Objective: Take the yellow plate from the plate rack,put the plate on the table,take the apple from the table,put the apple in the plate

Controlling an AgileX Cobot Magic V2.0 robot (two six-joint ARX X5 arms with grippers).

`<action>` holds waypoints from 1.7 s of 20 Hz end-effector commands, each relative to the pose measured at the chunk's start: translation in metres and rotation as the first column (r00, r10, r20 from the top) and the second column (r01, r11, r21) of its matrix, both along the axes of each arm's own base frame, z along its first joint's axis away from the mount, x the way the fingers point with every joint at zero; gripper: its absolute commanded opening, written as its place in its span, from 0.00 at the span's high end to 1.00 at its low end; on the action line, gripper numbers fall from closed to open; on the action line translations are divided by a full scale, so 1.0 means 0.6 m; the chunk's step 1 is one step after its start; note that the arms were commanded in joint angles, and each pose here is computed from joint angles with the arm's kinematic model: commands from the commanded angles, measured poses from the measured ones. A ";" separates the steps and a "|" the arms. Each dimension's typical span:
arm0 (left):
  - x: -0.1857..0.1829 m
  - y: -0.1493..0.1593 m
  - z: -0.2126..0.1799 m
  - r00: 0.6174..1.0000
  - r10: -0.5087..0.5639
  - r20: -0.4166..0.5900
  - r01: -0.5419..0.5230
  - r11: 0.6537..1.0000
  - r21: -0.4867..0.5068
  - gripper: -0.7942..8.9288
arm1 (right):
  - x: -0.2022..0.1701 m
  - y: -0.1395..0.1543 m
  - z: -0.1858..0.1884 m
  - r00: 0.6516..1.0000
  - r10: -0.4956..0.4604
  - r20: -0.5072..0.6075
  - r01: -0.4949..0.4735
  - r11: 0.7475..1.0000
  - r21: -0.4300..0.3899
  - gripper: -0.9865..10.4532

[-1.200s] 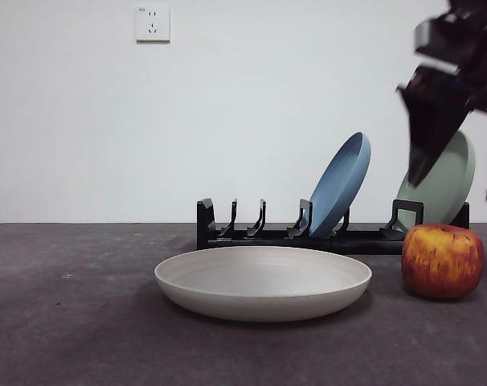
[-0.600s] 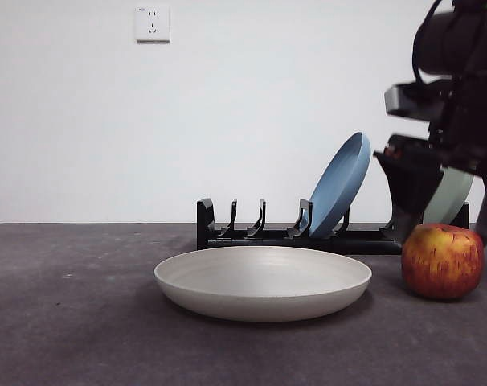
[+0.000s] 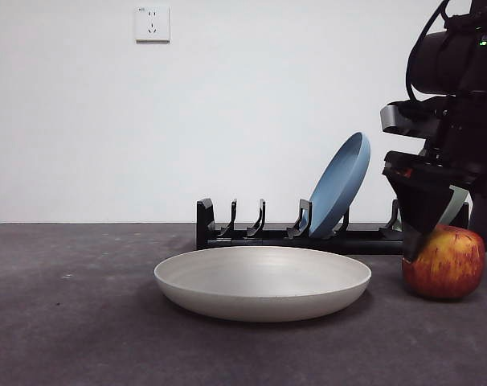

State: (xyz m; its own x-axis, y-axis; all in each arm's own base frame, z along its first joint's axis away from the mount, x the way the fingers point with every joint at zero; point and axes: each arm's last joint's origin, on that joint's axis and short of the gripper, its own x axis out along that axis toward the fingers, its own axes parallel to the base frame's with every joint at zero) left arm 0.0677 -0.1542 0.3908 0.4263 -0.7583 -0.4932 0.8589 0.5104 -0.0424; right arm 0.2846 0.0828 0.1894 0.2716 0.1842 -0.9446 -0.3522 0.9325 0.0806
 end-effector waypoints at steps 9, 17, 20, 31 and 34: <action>-0.001 0.001 -0.004 1.000 -0.002 -0.013 0.002 1.000 0.014 0.66 | -0.018 -0.005 0.056 0.993 -0.014 0.117 0.010 0.999 0.039 0.93; -0.002 0.001 -0.005 1.000 -0.001 -0.016 0.002 1.000 0.022 0.66 | -0.055 0.068 0.118 0.950 0.097 0.297 -0.138 0.983 0.119 0.93; -0.002 0.002 -0.007 1.000 -0.001 -0.020 0.002 0.999 0.032 0.66 | -0.054 0.124 0.106 0.925 0.154 0.347 -0.218 0.964 0.154 0.93; -0.005 0.010 -0.018 0.999 0.001 -0.054 0.005 0.994 0.113 0.66 | -0.045 0.231 -0.035 0.929 0.309 0.202 -0.319 0.947 0.021 0.93; -0.006 0.011 -0.021 0.998 0.003 -0.062 0.006 0.991 0.130 0.66 | -0.047 0.230 -0.042 0.934 0.312 0.175 -0.320 0.947 0.014 0.92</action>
State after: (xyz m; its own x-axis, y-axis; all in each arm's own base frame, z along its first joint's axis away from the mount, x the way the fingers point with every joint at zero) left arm 0.0647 -0.1472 0.3795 0.3960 -0.6860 -0.6104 0.8571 0.5146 -0.0223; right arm 0.2585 0.2214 0.1791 0.3915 0.3570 -0.8481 -0.6343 0.7724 0.0324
